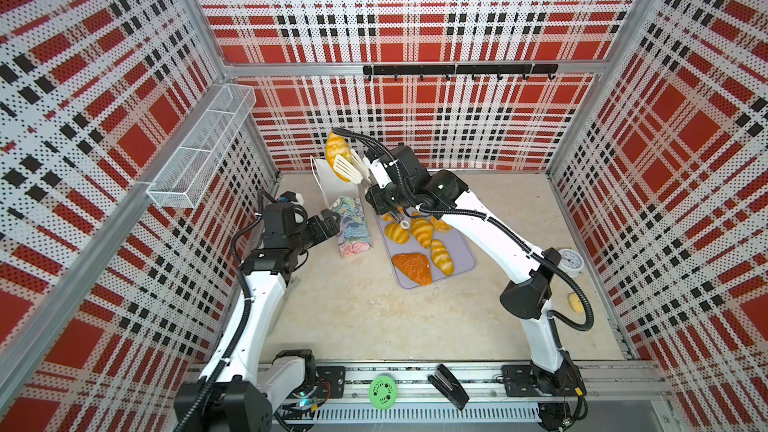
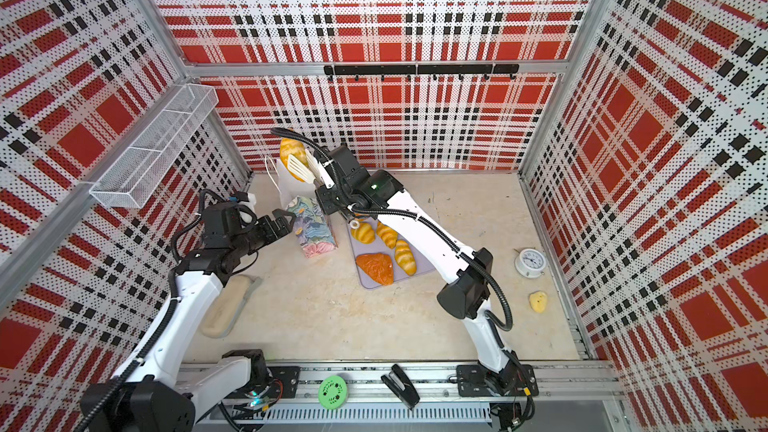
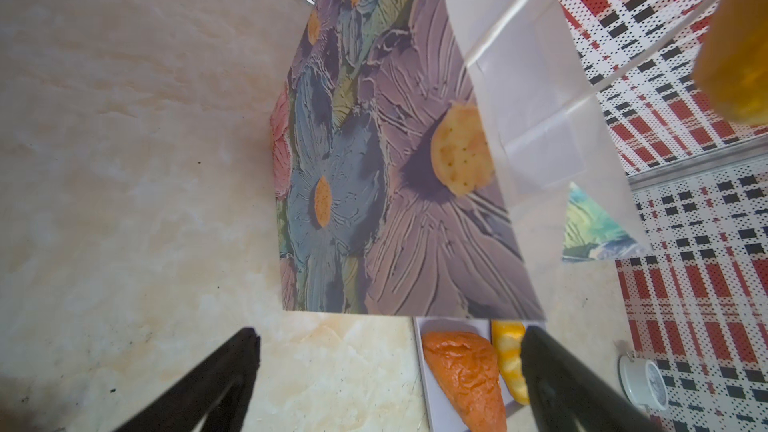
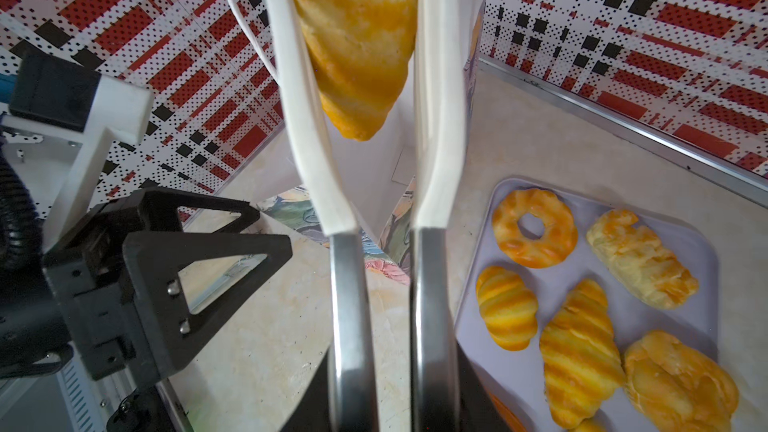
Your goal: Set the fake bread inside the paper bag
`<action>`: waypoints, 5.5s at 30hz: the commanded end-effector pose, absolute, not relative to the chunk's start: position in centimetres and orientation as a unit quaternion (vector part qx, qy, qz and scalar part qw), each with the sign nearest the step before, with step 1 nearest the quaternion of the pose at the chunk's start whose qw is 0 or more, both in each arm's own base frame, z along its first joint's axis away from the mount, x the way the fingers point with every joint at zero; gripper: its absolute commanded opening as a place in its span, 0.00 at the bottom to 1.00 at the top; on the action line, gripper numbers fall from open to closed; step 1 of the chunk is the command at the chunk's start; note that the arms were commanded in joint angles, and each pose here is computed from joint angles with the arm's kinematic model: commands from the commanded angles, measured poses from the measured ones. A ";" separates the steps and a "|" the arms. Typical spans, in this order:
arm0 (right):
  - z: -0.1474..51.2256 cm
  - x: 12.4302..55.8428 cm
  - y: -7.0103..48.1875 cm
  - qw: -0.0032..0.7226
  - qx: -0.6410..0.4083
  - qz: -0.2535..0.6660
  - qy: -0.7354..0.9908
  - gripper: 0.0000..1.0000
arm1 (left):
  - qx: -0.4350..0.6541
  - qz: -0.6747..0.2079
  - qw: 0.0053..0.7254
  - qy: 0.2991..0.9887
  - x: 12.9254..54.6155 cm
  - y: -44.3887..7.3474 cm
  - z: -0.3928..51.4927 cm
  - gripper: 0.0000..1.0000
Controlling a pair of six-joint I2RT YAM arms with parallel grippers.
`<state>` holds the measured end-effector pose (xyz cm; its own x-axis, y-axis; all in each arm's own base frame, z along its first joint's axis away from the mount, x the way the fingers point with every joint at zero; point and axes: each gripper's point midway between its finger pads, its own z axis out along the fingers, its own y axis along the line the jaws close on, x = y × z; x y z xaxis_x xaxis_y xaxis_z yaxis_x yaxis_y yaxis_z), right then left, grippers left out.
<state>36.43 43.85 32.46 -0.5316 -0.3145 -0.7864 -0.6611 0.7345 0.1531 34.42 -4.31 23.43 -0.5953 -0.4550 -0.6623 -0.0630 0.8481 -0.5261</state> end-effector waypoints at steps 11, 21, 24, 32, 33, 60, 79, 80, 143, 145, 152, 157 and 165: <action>33.0 37.3 43.2 0.421 -0.302 0.168 0.838 0.20 | -0.118 -0.279 0.434 0.849 35.3 -7.6 24.7 0.99; 31.3 37.8 42.2 0.409 -0.293 0.129 0.854 0.23 | -0.122 -0.279 0.439 0.845 35.1 -7.3 25.1 1.00; 30.1 37.8 42.2 0.396 -0.295 0.121 0.861 0.24 | -0.122 -0.280 0.439 0.845 35.2 -7.3 25.0 0.99; 31.5 37.9 41.5 0.409 -0.288 0.114 0.858 0.37 | -0.130 -0.276 0.439 0.845 34.9 -6.7 24.8 0.99; 31.6 37.9 41.5 0.410 -0.288 0.115 0.858 0.38 | -0.130 -0.276 0.439 0.845 34.8 -6.6 24.8 0.99; 33.3 37.5 39.5 0.420 -0.280 0.090 0.859 0.50 | -0.133 -0.267 0.441 0.846 34.6 -5.9 24.9 0.99; 35.9 36.8 39.1 0.440 -0.284 0.099 0.846 0.55 | -0.136 -0.271 0.440 0.845 34.5 -5.8 24.7 0.99; 36.2 36.7 38.8 0.443 -0.283 0.097 0.845 0.55 | -0.136 -0.274 0.440 0.844 34.5 -5.9 24.7 0.99; 12.5 23.4 15.8 0.103 -0.241 0.063 0.963 0.51 | -0.121 -0.096 0.466 0.871 19.3 -17.5 15.7 0.99; 12.0 23.6 16.0 0.102 -0.236 0.064 0.964 0.51 | -0.116 -0.091 0.459 0.876 19.0 -17.7 15.1 0.99; 10.7 24.8 16.7 0.088 -0.232 0.051 0.967 0.49 | -0.107 -0.091 0.435 0.889 18.3 -18.1 13.8 0.99; 9.8 24.8 16.9 0.069 -0.236 0.034 0.969 0.49 | -0.102 -0.096 0.424 0.895 17.7 -18.2 13.2 0.99; 9.6 25.3 17.8 0.053 -0.241 0.012 0.969 0.49 | -0.084 -0.091 0.412 0.903 17.1 -18.6 12.5 1.00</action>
